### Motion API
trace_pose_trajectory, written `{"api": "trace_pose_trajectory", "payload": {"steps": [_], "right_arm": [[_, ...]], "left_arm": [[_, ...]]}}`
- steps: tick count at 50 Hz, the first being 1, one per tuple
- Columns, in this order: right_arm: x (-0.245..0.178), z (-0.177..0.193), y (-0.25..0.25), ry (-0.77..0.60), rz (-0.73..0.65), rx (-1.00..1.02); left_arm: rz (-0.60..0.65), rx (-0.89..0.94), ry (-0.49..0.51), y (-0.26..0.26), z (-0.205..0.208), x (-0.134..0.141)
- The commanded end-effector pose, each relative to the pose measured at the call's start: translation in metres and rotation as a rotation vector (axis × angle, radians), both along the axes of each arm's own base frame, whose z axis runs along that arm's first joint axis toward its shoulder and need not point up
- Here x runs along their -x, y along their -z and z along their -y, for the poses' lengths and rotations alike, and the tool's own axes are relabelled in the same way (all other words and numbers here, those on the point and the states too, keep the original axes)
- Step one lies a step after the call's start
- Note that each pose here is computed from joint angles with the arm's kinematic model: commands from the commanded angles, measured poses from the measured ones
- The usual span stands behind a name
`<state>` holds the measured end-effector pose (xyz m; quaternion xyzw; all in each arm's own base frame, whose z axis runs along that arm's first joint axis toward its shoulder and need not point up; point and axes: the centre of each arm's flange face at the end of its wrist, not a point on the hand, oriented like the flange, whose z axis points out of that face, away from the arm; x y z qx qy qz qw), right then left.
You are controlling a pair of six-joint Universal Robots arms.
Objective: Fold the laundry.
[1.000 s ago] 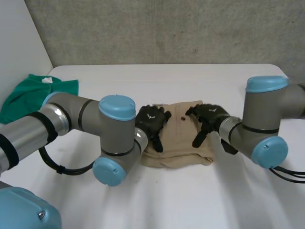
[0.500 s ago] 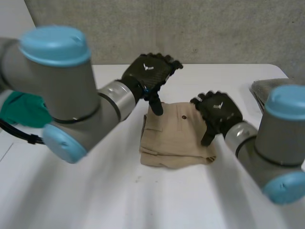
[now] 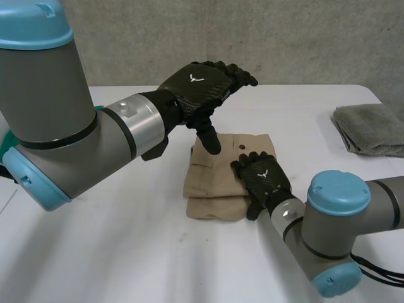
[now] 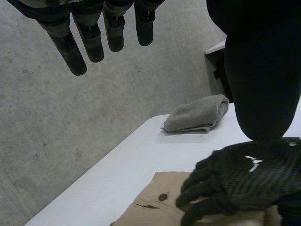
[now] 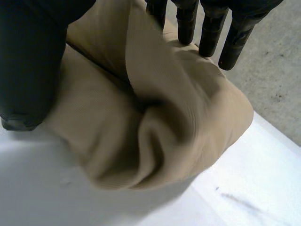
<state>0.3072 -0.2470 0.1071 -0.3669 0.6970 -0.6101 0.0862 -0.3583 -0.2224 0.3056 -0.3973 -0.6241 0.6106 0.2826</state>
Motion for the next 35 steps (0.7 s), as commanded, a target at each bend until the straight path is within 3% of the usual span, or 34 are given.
{"api": "trace_pose_trajectory", "payload": {"steps": [1,20,28,35], "right_arm": [[-0.008,0.017,0.004,0.005,-0.007,0.033],[-0.023,0.045,0.003,-0.015,0.022,0.085],[0.028,0.105,-0.028,0.086,0.005,0.195],[0.070,0.169,-0.081,0.026,0.022,0.382]], "left_arm": [[0.005,-0.008,0.017,0.002,-0.006,0.003],[0.032,-0.046,0.061,0.005,-0.025,0.008],[0.034,-0.052,0.084,0.005,-0.029,0.010],[0.031,-0.069,0.126,0.005,-0.034,0.011]]}}
